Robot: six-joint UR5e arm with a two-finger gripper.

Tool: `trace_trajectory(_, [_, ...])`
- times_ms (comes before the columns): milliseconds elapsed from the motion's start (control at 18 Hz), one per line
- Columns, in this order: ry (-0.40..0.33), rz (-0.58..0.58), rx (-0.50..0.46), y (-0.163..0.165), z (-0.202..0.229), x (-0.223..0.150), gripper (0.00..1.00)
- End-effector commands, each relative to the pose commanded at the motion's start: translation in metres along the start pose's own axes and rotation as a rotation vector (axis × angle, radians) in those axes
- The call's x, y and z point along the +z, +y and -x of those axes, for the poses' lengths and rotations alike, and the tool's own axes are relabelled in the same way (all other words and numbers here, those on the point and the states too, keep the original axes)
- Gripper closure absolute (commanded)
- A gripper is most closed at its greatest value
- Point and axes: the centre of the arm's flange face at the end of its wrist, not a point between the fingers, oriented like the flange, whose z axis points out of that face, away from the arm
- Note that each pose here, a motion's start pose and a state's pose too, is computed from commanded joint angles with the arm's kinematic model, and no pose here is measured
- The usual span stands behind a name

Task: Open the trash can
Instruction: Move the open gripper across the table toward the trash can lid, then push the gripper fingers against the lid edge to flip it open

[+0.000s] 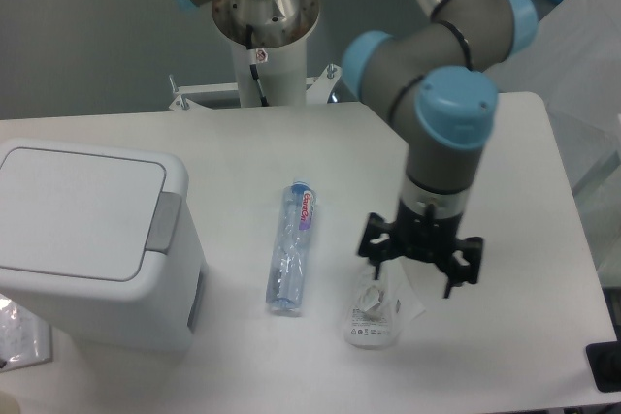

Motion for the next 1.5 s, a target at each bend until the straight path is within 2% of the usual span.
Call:
trace_trajectory(278, [0.047,-0.061,-0.024,-0.017,-0.053,-0.027,0.00])
trace_trajectory(444, [0.049,-0.065,0.009,-0.024,-0.082,-0.036,0.00])
trace_trajectory(722, [0.077,-0.073,0.052,-0.012,-0.129,-0.055,0.00])
trace_trajectory(1000, [0.095,-0.043,0.053,0.001,-0.141,-0.040,0.00])
trace_trajectory(1500, [0.096,-0.056,0.072,-0.006,-0.149,-0.044,0.00])
